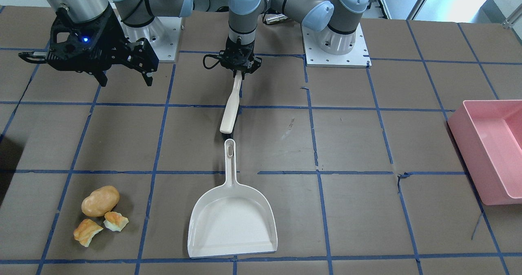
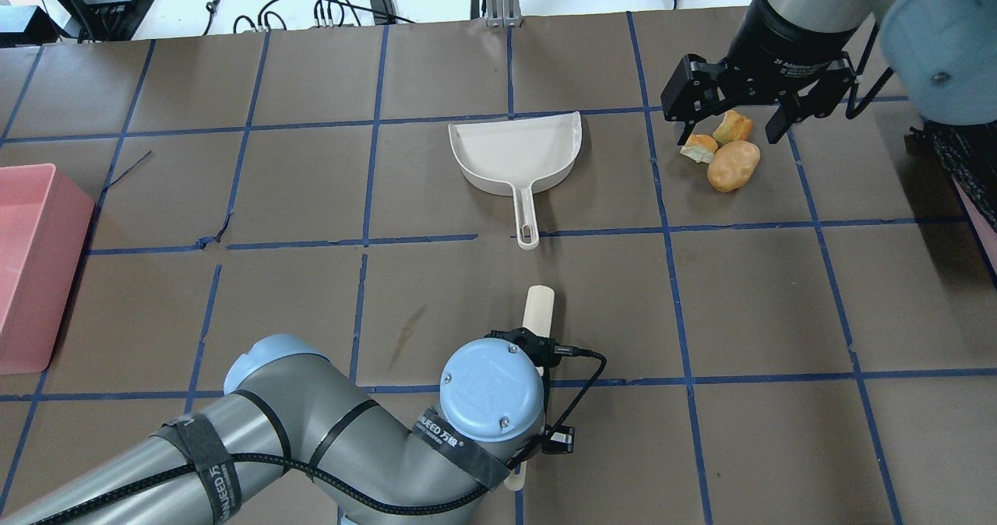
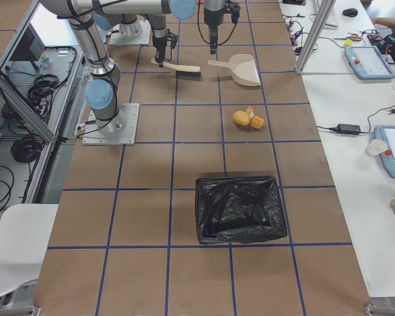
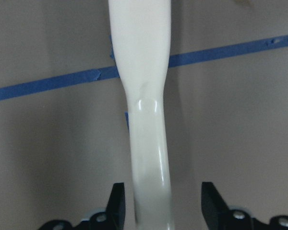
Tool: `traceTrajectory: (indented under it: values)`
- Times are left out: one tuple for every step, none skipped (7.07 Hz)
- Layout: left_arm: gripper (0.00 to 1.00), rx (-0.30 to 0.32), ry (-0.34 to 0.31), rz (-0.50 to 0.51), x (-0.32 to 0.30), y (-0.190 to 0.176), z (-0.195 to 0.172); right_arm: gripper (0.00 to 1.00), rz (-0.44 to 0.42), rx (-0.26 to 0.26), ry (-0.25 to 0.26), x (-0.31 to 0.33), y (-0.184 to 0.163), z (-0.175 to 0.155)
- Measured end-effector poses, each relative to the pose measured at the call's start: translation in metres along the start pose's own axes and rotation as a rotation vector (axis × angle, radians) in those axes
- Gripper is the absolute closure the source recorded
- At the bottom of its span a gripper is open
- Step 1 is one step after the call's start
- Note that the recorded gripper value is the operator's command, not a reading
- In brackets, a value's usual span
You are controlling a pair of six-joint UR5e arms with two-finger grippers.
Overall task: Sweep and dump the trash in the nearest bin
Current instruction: 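Grasp the white brush handle with the left gripper and lift it, then carry the brush forward with the left gripper while the right grasps the dustpan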
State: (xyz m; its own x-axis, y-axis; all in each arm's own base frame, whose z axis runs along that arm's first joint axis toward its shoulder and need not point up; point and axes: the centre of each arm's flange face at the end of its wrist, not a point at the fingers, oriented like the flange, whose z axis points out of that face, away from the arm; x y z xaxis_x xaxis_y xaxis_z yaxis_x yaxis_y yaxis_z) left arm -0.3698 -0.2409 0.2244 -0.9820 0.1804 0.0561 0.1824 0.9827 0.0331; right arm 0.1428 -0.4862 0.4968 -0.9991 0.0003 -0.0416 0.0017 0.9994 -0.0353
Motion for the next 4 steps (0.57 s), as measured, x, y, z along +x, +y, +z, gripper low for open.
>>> traceTrajectory:
  values:
    - [1.00, 0.006, -0.002, 0.004, 0.000, -0.001, -0.002, 0.00, 0.000, 0.000, -0.001, 0.000, 0.000, 0.000]
    - [1.00, 0.021, 0.004, 0.006, 0.001, -0.002, -0.008, 0.00, 0.000, 0.002, -0.002, 0.000, -0.002, 0.001]
    - [1.00, 0.052, 0.019, 0.010, 0.002, -0.004, -0.021, 0.00, 0.000, 0.005, -0.003, -0.001, -0.004, 0.002]
    - [1.00, 0.088, 0.031, 0.013, 0.002, -0.005, -0.035, 0.00, -0.003, 0.008, -0.004, -0.002, -0.010, 0.008]
